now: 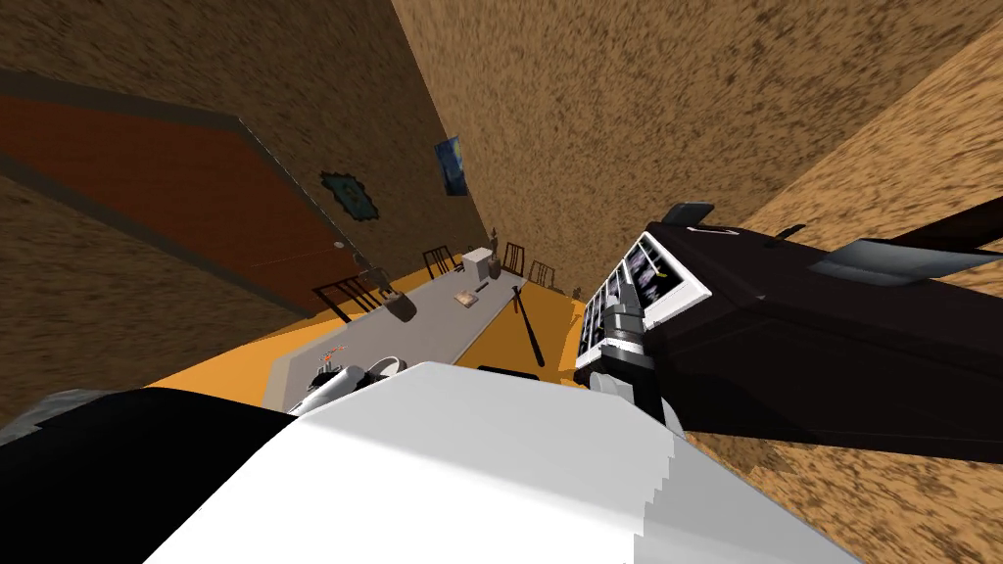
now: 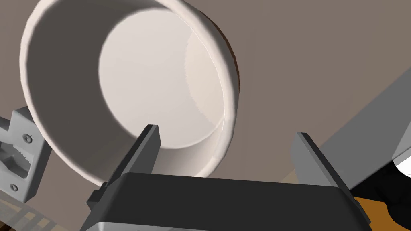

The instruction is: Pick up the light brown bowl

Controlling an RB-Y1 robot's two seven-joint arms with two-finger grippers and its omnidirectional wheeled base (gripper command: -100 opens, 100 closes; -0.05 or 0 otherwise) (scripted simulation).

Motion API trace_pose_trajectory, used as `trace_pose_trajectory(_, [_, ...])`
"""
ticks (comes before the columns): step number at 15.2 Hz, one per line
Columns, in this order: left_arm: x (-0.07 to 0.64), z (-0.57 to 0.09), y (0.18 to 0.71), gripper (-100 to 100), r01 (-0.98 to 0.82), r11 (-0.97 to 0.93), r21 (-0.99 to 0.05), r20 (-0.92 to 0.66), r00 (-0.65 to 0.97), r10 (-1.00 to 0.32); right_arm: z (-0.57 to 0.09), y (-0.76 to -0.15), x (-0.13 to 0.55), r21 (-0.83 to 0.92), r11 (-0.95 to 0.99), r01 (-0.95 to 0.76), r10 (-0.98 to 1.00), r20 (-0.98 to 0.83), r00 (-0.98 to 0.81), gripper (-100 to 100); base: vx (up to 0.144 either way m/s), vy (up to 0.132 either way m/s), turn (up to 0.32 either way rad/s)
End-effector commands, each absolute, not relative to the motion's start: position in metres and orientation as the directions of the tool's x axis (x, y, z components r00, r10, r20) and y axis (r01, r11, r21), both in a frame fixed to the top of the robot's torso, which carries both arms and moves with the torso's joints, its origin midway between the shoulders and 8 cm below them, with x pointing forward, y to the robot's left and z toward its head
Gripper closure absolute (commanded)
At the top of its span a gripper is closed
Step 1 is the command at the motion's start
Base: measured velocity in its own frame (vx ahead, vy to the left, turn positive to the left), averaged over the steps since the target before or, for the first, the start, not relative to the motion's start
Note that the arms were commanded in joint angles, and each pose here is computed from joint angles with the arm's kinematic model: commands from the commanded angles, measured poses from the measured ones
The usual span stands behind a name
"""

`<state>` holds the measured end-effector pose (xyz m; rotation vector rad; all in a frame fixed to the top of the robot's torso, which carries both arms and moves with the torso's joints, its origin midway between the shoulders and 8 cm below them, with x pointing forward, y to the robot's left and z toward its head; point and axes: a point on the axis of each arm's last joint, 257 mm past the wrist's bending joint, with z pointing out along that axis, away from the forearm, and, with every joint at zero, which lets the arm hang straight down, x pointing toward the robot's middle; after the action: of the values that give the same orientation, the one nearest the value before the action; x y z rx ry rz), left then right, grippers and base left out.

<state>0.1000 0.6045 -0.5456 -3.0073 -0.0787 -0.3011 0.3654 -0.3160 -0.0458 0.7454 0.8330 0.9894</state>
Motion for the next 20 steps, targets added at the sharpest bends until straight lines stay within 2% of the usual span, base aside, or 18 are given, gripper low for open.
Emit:
trace_pose_trajectory(1, [0.092,-0.547,0.604,-100,0.088,-0.992,-0.095,0.192,0.979,0.069,-0.046,-0.316,0.365,0.839,0.365,-0.404,0.918,-0.251,0.308,0,0.014,0.011,-0.107])
trace_pose_trajectory(5, [0.064,-0.547,0.604,-100,0.180,-0.983,-0.038,0.161,0.972,0.172,-0.046,-0.316,0.365,0.839,0.365,-0.404,0.918,-0.251,0.308,0,0.019,0.016,-0.200])
trace_pose_trajectory(9, [0.051,-0.546,0.604,-100,0.224,-0.974,-0.012,0.146,0.965,0.220,-0.046,-0.316,0.365,0.839,0.365,-0.404,0.918,-0.251,0.308,0,0.017,0.015,-0.100])
trace_pose_trajectory(15, [0.061,-0.565,0.583,-100,0.205,-0.979,-0.018,0.154,0.968,0.199,-0.046,-0.316,0.365,0.839,0.365,-0.404,0.918,-0.251,0.308,0,0.012,0.055,0.018])
trace_pose_trajectory(16, [0.061,-0.566,0.582,100,0.204,-0.979,-0.019,0.155,0.968,0.199,-0.046,-0.316,0.365,0.839,0.365,-0.404,0.918,-0.251,0.308,0,0.005,0.016,-0.004])
trace_pose_trajectory(20, [0.061,-0.566,0.582,100,0.203,-0.979,-0.018,0.153,0.968,0.198,-0.046,-0.316,0.365,0.839,0.365,-0.404,0.918,-0.251,0.308,0,0.001,0.002,0.000])
